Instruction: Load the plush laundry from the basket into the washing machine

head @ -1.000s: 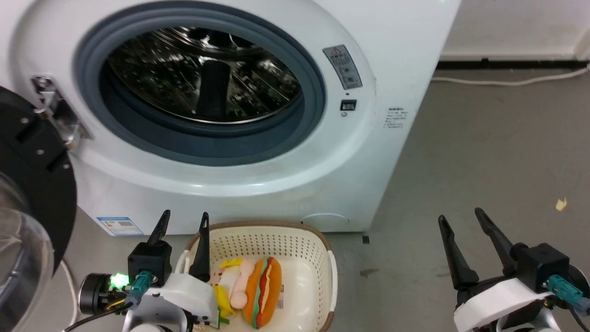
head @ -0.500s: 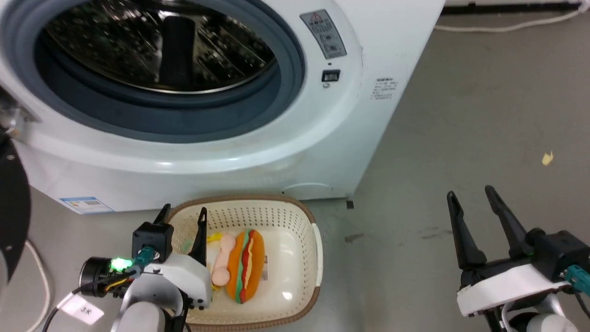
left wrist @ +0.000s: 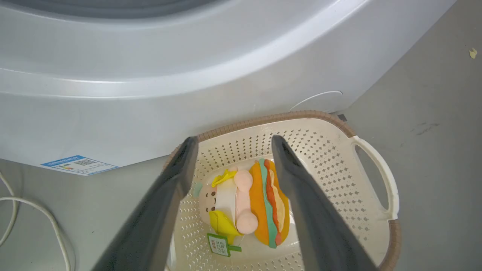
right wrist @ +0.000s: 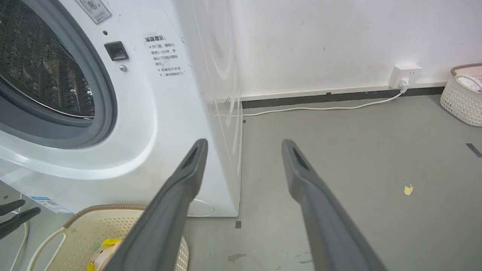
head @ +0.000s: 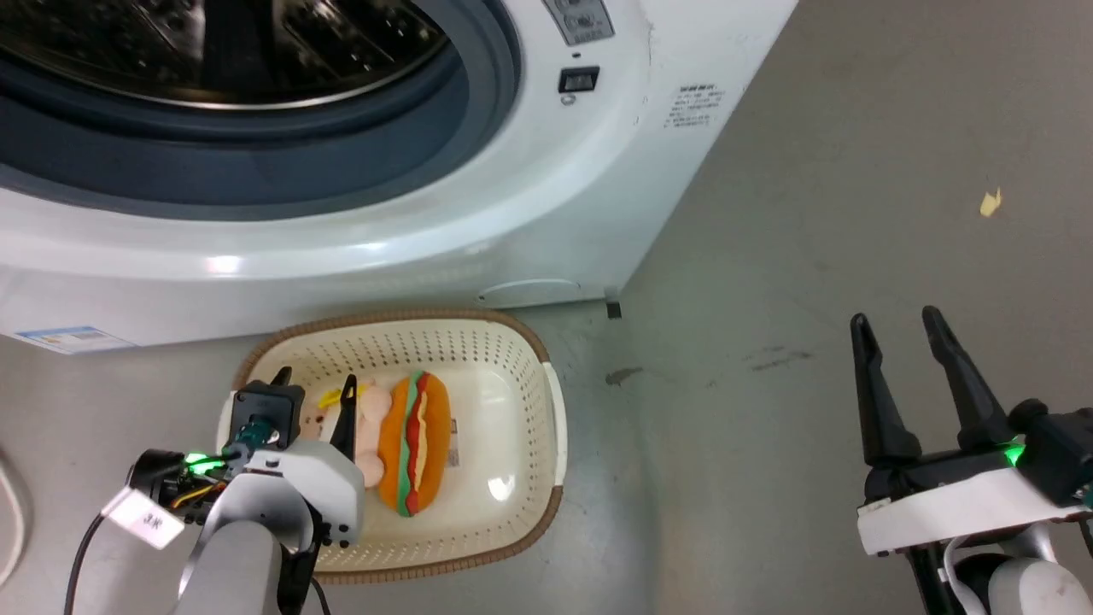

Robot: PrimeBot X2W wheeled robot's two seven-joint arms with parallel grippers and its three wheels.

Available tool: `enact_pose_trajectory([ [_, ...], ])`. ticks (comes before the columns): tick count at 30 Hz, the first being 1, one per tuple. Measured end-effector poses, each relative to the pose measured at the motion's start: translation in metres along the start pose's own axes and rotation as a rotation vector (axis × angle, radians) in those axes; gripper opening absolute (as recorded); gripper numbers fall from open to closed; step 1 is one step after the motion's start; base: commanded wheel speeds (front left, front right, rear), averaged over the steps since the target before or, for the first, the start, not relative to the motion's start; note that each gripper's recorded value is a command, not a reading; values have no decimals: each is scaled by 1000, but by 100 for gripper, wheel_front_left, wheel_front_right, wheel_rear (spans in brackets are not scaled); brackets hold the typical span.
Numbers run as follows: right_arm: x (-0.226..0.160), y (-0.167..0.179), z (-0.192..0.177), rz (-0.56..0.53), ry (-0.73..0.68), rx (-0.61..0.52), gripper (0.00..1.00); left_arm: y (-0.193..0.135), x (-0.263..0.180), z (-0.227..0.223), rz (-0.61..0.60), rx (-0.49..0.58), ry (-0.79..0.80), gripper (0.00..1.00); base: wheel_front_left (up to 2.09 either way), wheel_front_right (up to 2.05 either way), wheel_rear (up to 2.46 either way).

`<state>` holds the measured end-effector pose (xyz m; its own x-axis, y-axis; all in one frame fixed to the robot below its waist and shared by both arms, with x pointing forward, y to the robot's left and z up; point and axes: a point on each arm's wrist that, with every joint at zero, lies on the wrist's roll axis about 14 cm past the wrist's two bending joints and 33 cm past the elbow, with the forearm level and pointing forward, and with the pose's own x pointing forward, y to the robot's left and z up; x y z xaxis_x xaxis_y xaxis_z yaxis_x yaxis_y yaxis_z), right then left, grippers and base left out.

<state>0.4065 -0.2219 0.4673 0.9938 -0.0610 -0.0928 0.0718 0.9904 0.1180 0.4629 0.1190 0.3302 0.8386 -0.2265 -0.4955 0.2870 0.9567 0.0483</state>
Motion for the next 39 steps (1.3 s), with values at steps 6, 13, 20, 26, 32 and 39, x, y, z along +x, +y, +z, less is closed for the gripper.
enact_pose_trajectory([
  [6, 3, -6, -9, -19, 15, 10, 100, -3, 15, -28, -32, 20, 106, 100, 0, 0, 0],
  [13, 9, -13, -19, -41, 30, 26, 100, -7, 32, -72, -68, 30, 286, 100, 0, 0, 0],
  [20, 13, -22, -31, -71, 50, 36, 100, -15, 48, -112, -126, 67, 451, 100, 0, 0, 0],
  [26, 14, -31, -42, -101, 68, 47, 100, -24, 58, -141, -175, 100, 584, 100, 0, 0, 0],
  [32, 17, -38, -47, -123, 69, 52, 100, -39, 69, -161, -229, 121, 667, 100, 0, 0, 0],
  [39, 18, -47, -57, -153, 86, 60, 100, -46, 83, -180, -252, 110, 728, 100, 0, 0, 0],
])
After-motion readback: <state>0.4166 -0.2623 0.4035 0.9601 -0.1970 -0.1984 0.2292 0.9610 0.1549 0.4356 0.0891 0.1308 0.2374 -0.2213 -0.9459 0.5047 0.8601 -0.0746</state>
